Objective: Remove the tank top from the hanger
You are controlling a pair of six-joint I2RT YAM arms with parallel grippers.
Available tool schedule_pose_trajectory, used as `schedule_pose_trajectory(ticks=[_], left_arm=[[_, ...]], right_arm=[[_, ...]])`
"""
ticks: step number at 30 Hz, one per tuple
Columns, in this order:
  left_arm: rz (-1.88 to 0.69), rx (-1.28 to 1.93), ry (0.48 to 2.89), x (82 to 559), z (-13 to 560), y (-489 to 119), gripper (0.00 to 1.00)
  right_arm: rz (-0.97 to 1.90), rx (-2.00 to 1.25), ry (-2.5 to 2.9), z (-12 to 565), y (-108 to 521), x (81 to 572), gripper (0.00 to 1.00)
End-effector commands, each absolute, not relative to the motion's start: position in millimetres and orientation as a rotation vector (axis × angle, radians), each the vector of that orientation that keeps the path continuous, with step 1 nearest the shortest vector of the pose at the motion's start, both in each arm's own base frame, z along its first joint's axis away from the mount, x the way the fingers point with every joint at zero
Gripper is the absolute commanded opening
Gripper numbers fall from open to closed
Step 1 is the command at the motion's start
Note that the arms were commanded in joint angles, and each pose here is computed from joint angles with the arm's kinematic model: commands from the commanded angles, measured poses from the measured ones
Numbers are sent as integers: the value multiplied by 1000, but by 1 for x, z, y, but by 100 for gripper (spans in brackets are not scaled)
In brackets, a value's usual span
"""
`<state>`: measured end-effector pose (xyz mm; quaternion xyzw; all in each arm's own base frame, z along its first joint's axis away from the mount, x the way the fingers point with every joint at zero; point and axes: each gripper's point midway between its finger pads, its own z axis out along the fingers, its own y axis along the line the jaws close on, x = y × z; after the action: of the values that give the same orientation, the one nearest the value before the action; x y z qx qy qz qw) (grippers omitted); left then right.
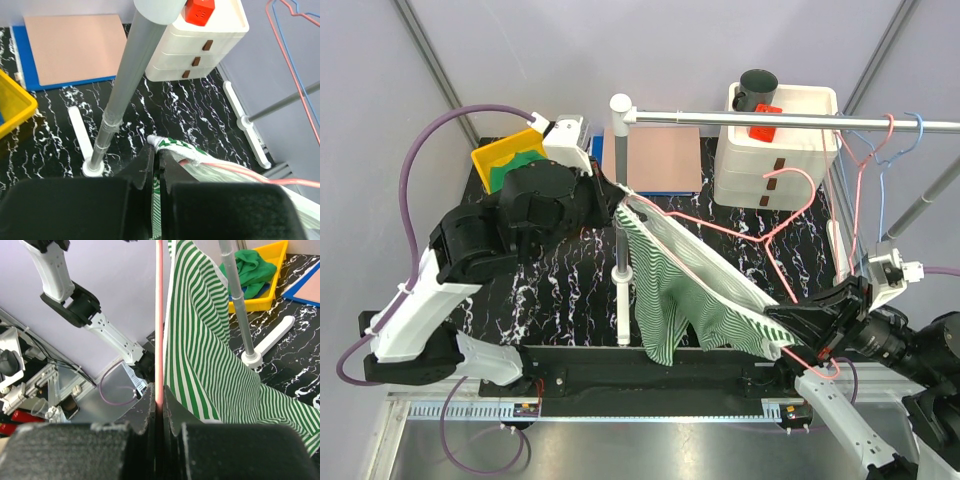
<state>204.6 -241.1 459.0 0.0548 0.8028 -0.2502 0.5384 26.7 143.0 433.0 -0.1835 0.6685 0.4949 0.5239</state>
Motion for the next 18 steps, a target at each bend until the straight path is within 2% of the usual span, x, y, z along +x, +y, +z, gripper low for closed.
schedule_pose_trajectory(ticks=[1, 18], left_arm=[[-538, 11, 1900, 217, 460, -218, 0], [-729, 154, 2014, 206, 433, -279, 0]], right_arm=[[1191, -411, 1442, 465, 133, 9, 0], [1158, -49, 1478, 450, 110, 40, 0]])
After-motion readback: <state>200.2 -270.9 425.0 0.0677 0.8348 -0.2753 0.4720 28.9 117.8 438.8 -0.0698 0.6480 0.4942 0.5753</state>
